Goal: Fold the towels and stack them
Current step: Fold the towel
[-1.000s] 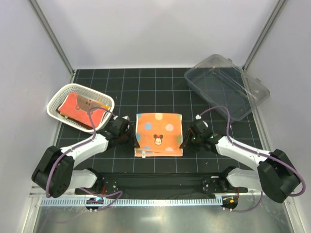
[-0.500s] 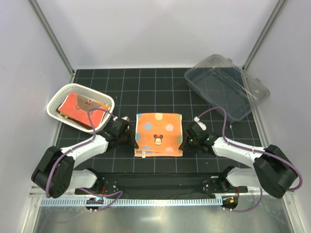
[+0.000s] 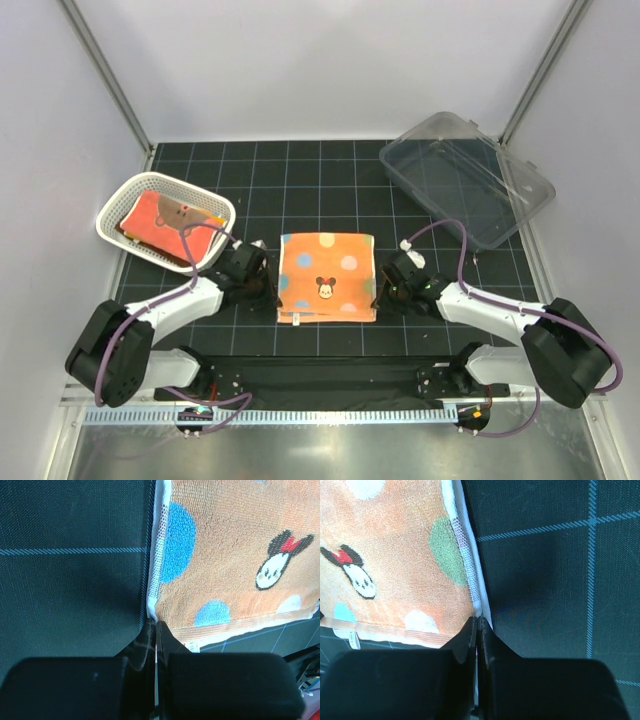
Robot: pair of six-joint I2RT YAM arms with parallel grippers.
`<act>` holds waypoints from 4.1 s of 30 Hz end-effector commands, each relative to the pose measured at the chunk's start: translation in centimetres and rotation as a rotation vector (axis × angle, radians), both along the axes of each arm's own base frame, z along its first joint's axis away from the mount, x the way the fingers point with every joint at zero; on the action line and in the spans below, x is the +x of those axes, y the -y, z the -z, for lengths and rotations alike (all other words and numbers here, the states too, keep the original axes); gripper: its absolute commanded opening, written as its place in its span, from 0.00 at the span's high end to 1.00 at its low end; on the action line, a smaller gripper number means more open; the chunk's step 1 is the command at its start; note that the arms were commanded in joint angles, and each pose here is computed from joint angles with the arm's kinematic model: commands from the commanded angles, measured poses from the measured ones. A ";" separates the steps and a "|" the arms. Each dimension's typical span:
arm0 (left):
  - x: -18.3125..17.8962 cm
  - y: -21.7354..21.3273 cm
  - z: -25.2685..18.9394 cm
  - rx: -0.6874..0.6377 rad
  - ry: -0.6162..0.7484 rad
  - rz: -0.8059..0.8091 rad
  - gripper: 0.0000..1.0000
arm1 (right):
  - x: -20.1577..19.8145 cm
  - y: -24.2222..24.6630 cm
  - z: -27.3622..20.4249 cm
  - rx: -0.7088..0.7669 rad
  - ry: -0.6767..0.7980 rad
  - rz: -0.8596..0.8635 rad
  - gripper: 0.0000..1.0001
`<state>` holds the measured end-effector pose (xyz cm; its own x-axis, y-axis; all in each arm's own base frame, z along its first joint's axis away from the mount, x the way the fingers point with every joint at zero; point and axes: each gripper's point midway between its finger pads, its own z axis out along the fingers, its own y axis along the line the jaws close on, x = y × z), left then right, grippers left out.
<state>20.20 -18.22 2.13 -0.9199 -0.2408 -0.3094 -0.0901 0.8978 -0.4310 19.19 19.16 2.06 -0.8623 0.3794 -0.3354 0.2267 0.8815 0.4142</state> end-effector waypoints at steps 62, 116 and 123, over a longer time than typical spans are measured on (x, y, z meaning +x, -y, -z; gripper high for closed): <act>-7.0 -0.3 0.4 -0.051 -0.060 0.014 1.00 | -3.7 1.0 0.0 0.083 0.042 -0.115 0.99; 13.0 -0.4 -5.8 0.092 0.007 0.301 0.34 | 16.0 -3.0 -4.5 -0.077 0.216 -0.781 0.43; 12.8 -1.8 -2.9 0.176 -0.080 0.403 0.35 | 16.9 -3.4 -3.1 -0.018 0.153 -0.982 0.38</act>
<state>34.21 -17.62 5.82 -0.9504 0.1069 -0.2921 0.1999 0.9293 -0.3105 36.63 22.26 5.04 -0.7745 -0.4046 -0.4863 -0.5851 0.7502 0.3078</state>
